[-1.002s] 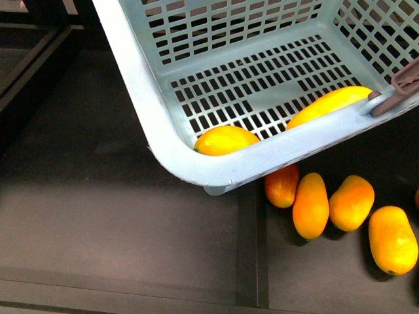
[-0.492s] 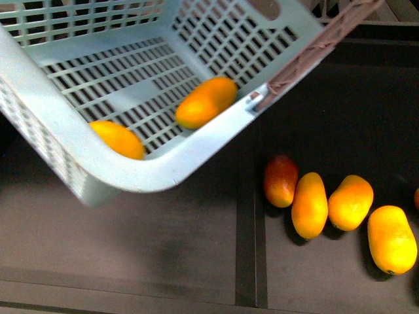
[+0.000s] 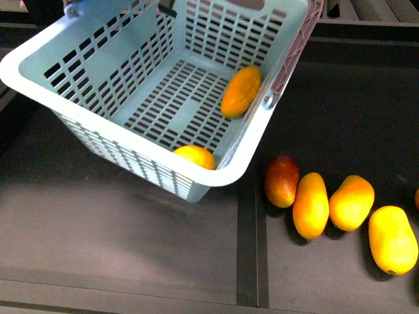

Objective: Pick lemon and mango into basket

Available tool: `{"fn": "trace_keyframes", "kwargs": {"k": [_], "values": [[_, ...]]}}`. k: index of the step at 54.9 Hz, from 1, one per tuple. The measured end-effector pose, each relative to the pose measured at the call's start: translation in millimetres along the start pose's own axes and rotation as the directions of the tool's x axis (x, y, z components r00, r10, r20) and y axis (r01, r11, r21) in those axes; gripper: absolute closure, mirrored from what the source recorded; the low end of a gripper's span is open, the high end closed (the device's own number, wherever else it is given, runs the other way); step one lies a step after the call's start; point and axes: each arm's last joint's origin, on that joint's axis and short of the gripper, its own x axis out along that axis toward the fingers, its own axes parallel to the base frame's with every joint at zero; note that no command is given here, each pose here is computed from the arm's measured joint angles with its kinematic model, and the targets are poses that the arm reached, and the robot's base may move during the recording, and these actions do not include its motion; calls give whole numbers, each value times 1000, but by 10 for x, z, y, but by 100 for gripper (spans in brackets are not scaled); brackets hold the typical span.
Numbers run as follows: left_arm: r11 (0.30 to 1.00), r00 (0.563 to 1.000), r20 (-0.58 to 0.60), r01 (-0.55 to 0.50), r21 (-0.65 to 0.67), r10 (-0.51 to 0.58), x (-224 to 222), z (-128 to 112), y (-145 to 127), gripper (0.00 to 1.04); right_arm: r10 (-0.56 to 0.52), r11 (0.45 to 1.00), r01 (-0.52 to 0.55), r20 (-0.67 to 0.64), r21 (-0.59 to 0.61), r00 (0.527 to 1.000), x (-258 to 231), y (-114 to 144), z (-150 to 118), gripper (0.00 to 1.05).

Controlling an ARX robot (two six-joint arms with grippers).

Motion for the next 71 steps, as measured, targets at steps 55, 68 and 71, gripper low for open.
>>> {"fn": "trace_keyframes", "kwargs": {"k": [55, 68, 71], "values": [[960, 984, 66, -147, -239, 167, 523, 318, 564, 69, 0, 1000, 0, 0, 0, 1000, 0, 0, 0, 9], [963, 969, 193, -102, -251, 153, -14, 468, 485, 29, 0, 1000, 0, 0, 0, 1000, 0, 0, 0, 9], [964, 958, 228, -119, -240, 175, -179, 489, 502, 20, 0, 1000, 0, 0, 0, 1000, 0, 0, 0, 9]]}}
